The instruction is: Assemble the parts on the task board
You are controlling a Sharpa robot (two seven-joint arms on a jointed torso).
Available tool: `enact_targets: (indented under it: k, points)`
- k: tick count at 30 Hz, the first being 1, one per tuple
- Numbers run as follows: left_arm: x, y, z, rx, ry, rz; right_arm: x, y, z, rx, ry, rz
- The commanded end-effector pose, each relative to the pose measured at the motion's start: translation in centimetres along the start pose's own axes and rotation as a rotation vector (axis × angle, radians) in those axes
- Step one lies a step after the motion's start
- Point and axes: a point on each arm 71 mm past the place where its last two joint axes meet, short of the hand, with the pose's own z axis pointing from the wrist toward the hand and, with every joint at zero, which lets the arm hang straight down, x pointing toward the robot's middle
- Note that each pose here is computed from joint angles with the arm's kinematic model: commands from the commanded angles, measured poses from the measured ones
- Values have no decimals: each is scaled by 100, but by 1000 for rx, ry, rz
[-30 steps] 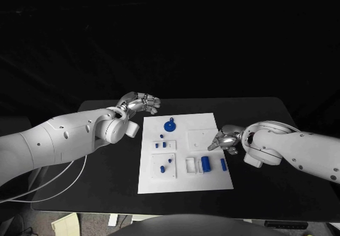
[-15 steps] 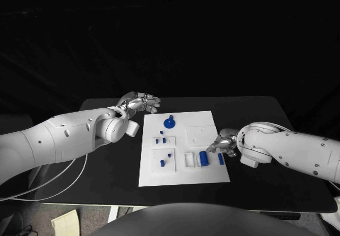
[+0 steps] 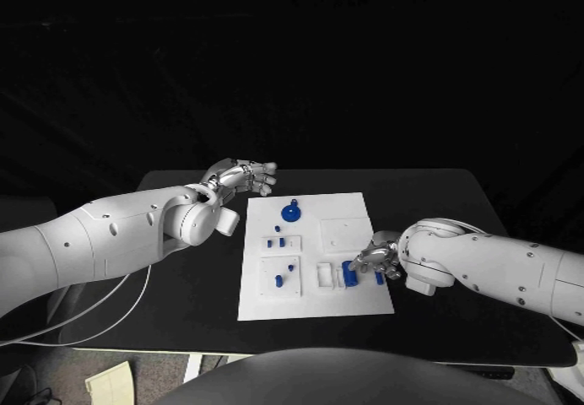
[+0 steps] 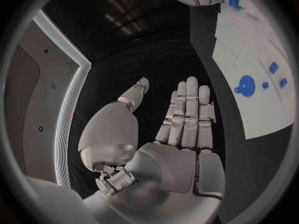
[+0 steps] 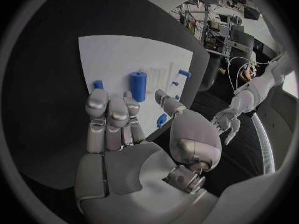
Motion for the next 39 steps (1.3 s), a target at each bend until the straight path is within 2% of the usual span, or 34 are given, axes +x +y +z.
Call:
enact_targets:
  k: [1,21,28,39]
  points:
    - [33,-18,-1,18,25,-18,59,-14,32,8,24,-16]
    - [23,-14,-20,13,42,-26,304,81,237,-5,37,-40]
    - [21,-13,-20,12,43,-27,291,79,257,0,32,-39]
    - [8,-8,-23,7,41,-26,242,10,230,0,-21,-9]
